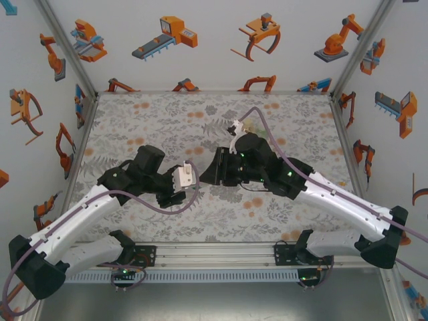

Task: Screw on the bottle caps

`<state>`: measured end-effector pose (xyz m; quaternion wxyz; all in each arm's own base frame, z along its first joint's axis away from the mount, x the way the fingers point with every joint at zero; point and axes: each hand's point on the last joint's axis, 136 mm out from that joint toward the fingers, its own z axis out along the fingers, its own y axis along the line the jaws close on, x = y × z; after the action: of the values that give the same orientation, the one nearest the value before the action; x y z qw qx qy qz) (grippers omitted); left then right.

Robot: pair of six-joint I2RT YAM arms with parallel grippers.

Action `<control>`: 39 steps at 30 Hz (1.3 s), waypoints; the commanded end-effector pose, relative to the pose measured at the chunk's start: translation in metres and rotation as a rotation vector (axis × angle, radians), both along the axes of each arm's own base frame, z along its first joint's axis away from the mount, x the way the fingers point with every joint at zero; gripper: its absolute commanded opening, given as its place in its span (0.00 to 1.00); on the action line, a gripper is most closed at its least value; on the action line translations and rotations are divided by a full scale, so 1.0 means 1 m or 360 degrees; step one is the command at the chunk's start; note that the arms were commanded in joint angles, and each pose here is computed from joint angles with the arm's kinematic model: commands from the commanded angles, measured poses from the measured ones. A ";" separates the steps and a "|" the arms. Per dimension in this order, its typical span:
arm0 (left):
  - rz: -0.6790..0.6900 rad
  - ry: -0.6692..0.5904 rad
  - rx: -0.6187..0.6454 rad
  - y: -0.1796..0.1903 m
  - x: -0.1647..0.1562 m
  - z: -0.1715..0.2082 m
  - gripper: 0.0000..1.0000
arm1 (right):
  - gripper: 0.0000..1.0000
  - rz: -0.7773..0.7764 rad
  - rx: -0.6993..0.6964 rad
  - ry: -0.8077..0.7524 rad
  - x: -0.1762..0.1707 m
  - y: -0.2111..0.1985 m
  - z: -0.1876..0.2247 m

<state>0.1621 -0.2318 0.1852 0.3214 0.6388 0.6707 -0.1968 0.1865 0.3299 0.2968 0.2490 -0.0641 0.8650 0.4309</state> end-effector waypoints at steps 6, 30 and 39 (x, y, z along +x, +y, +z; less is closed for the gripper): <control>-0.0022 -0.0234 -0.0252 -0.020 0.013 0.045 0.00 | 0.00 -0.0211 0.0198 0.0141 0.013 0.008 -0.008; -0.0020 -0.0209 -0.0236 -0.021 0.014 0.042 0.00 | 0.50 -0.0060 0.0094 0.0151 0.011 0.030 -0.019; -0.0015 -0.0209 -0.0239 -0.021 0.015 0.042 0.00 | 0.42 -0.0036 0.0079 0.0148 0.011 0.033 -0.020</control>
<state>0.1755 -0.2303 0.1891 0.3448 0.6253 0.6788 -0.1711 0.2034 0.3510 0.2768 0.2300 -0.0094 0.8650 0.4459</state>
